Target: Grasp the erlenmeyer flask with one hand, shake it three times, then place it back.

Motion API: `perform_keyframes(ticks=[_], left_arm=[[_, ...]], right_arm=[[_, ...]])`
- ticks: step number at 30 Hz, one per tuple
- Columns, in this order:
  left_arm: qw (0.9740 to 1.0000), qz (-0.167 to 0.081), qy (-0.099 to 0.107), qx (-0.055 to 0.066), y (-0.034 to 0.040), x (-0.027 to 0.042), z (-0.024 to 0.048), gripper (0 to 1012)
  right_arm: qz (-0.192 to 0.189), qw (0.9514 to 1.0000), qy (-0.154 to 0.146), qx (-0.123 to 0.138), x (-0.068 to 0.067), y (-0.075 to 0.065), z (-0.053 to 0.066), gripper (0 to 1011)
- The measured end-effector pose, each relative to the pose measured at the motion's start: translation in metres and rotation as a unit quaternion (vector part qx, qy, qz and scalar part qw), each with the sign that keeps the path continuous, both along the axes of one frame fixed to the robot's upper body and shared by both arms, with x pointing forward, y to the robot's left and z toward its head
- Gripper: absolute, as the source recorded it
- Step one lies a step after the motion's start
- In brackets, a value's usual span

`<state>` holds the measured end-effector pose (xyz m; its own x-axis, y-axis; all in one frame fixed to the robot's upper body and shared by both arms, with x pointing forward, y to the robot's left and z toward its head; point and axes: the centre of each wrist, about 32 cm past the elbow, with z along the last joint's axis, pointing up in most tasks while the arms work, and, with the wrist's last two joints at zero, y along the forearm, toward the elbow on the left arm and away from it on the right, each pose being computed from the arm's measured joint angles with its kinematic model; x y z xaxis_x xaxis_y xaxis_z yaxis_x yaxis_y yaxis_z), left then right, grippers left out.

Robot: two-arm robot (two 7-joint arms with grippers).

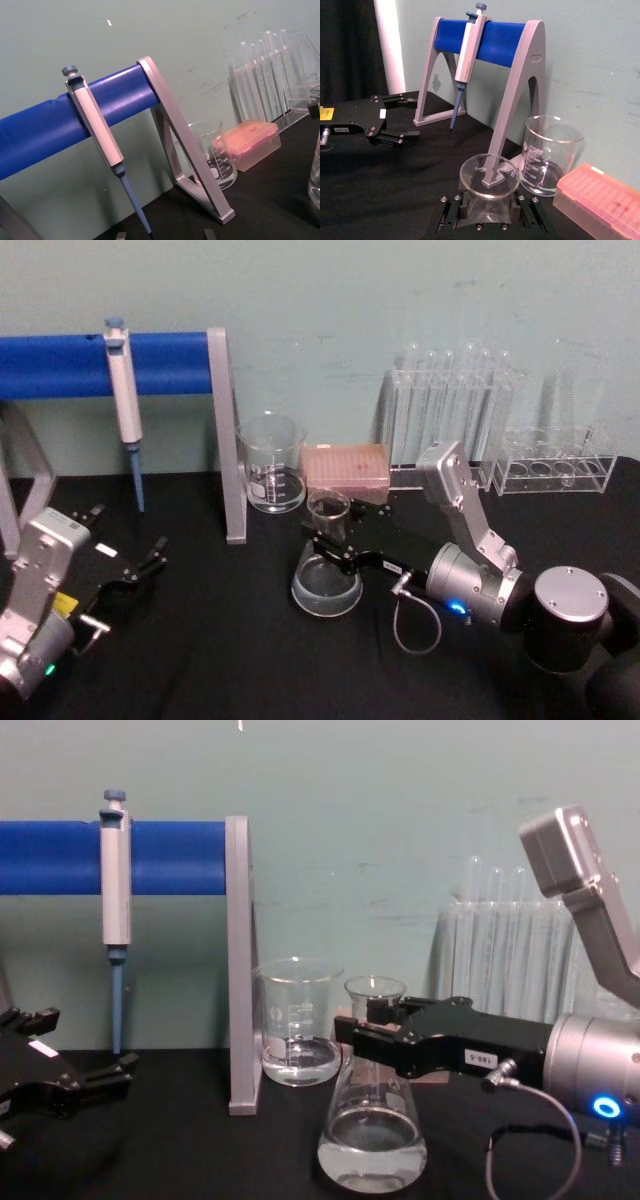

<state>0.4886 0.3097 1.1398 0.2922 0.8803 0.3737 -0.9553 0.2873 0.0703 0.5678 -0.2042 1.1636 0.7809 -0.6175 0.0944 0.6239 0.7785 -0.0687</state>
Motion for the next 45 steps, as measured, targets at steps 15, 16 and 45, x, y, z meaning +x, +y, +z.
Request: perform_keyframes(ticks=[15,16,45], left_arm=[[1.0000,0.000,0.000,0.000,0.0000,0.0000,0.0000,1001],[1.0000,0.000,0.000,0.000,0.0000,0.0000,0.0000,1001],[1.0000,0.000,0.000,0.000,0.0000,0.0000,0.0000,1001]], right_arm=[[0.010,0.9998,0.016,0.002,0.0024,0.0018,-0.0053,451],[0.011,0.9998,0.017,0.001,0.0027,0.0019,-0.0055,451],[0.012,0.9993,0.035,-0.001,0.0074,0.0021,-0.0081,451]])
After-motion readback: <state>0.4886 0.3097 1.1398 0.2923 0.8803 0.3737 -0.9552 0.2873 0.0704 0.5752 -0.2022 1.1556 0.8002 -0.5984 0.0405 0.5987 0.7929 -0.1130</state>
